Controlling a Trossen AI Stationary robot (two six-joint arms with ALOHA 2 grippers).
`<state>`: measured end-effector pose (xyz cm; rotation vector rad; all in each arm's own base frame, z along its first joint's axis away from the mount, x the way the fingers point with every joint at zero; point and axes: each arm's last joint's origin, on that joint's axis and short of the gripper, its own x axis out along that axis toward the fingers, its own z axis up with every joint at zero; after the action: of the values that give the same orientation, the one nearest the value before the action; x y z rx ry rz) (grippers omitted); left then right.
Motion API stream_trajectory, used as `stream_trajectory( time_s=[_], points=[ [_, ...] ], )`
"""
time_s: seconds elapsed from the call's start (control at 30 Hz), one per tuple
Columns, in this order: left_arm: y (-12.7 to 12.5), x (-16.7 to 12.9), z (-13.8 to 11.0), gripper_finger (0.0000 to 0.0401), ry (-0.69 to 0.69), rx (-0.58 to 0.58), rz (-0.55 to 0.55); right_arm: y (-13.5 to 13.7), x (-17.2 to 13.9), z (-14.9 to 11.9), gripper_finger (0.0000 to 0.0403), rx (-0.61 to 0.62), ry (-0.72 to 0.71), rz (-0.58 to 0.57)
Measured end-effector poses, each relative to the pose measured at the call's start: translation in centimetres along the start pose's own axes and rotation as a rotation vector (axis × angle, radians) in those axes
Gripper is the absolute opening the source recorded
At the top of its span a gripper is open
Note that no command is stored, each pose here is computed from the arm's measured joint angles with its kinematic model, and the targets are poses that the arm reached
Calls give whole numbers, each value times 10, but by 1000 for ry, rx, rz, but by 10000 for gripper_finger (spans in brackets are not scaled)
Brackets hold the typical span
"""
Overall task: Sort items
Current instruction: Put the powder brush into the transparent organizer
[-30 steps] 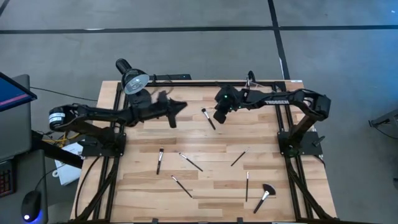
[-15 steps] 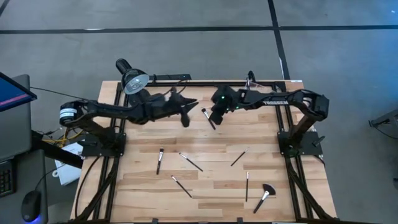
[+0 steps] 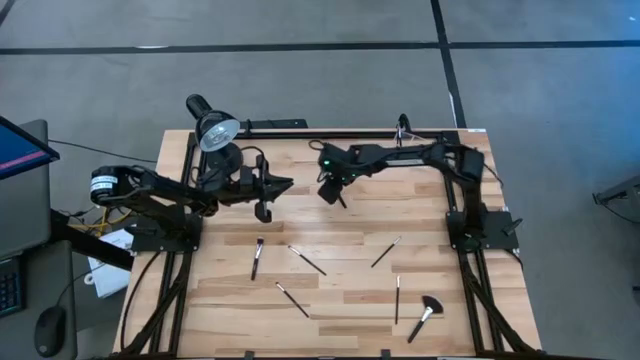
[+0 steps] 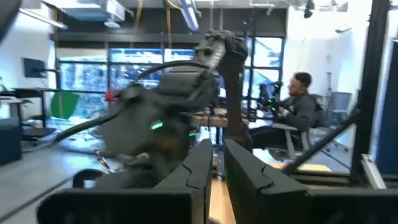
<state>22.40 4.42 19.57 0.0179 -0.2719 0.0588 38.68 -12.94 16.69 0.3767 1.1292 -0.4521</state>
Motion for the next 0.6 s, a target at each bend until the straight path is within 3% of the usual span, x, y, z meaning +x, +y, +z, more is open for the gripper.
stream_trajectory(
  time_s=[0.27, 0.6],
  points=[
    [-6, -6, -6, 34, 30, -28, -32, -1, 12, 1, 148, 76, 130, -40],
    [-7, -9, -9, 33, 43, -45, -33, 4, 14, 0, 117, 113, 134, -34]
  ],
)
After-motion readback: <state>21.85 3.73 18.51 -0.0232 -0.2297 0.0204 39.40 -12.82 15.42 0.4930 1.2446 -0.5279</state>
